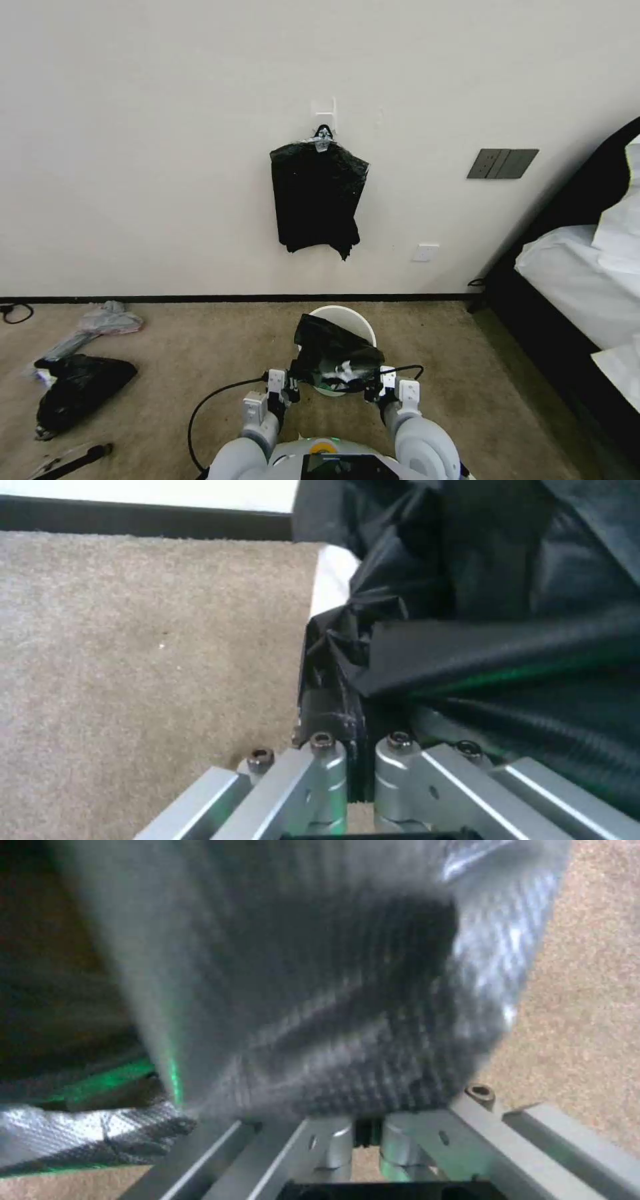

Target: Place a trash bag onto the trash bin.

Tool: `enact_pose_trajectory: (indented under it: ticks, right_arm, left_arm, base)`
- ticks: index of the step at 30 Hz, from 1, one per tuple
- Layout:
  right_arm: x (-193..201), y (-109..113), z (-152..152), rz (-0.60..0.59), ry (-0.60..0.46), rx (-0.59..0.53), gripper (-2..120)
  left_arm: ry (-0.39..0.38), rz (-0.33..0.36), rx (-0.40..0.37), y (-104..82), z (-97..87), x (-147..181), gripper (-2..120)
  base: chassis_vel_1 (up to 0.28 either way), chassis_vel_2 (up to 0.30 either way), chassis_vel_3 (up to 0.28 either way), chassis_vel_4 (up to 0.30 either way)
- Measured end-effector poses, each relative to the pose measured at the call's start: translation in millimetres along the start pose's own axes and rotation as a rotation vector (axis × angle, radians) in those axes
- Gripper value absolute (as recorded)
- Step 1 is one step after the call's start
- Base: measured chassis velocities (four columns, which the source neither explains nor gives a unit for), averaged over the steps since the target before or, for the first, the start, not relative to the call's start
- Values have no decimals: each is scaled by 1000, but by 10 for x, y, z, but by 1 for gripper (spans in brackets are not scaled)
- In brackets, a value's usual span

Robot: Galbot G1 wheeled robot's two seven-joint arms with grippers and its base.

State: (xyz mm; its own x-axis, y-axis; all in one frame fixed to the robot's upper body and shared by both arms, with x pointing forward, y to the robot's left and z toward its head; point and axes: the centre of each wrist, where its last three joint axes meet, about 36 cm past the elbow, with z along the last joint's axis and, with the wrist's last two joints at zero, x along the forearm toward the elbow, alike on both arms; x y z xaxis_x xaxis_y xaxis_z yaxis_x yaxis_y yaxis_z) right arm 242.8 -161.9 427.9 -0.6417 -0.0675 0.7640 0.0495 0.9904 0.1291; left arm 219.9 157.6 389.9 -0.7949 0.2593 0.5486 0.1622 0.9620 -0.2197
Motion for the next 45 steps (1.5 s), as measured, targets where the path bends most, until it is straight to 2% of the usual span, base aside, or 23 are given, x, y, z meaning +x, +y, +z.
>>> enact_pose_trajectory:
  ticks: [11, 19, 21, 22, 24, 25, 28, 29, 33, 34, 36, 38, 41, 42, 45]
  right_arm:
    - [-145, 36, 16, -12, -28, -6, 0]
    - [-152, 15, 98, -48, -37, -2, 2]
    - [-107, 25, 126, -61, -30, 1, 12]
    - [-107, 25, 126, -61, -30, 1, 12]
    - [-37, 25, 151, -73, -24, 7, 24]
    - [-37, 25, 151, -73, -24, 7, 24]
    - [56, 16, 161, -78, -30, 21, 37]
    - [56, 16, 161, -78, -30, 21, 37]
    - [213, -29, 135, -83, -48, 36, 55]
    - [213, -29, 135, -83, -48, 36, 55]
    - [295, -67, 102, -85, -62, 42, 65]
    - [324, -85, 86, -85, -68, 47, 68]
    - [407, -118, 70, -90, -76, 62, 84]
    - [407, -118, 70, -90, -76, 62, 84]
    - [483, -133, 89, -105, -73, 83, 96]
  left_arm:
    - [-25, -25, 18, 94, 30, -255, 0]
    - [-34, -16, 37, 102, 6, -231, 1]
    - [-24, -6, 42, 103, -20, -171, 10]
    - [-24, -6, 42, 103, -20, -171, 10]
    - [-12, 3, 41, 104, -40, -83, 21]
    - [-12, 3, 41, 104, -40, -83, 21]
    - [-7, 11, 37, 104, -53, 30, 36]
    - [-7, 11, 37, 104, -53, 30, 36]
    - [-28, 4, 32, 122, -118, 140, 54]
    - [-28, 4, 32, 122, -118, 140, 54]
    - [-41, 2, 30, 140, -169, 189, 65]
    - [-46, 2, 28, 149, -190, 215, 68]
    - [-53, -2, 9, 192, -229, 292, 82]
    - [-53, -2, 9, 192, -229, 292, 82]
    - [-57, 2, -9, 215, -254, 383, 95]
  base:
    - [0, 0, 0, 0]
    - [0, 0, 0, 0]
    - [0, 0, 0, 0]
    - [0, 0, 0, 0]
    - [0, 0, 0, 0]
    - [0, 0, 0, 0]
    - [0, 0, 0, 0]
    - [0, 0, 0, 0]
    - [0, 0, 0, 0]
    - [0, 0, 0, 0]
    - [0, 0, 0, 0]
    - [0, 0, 0, 0]
    - [0, 0, 0, 0]
    - [0, 0, 0, 0]
    - [0, 0, 0, 0]
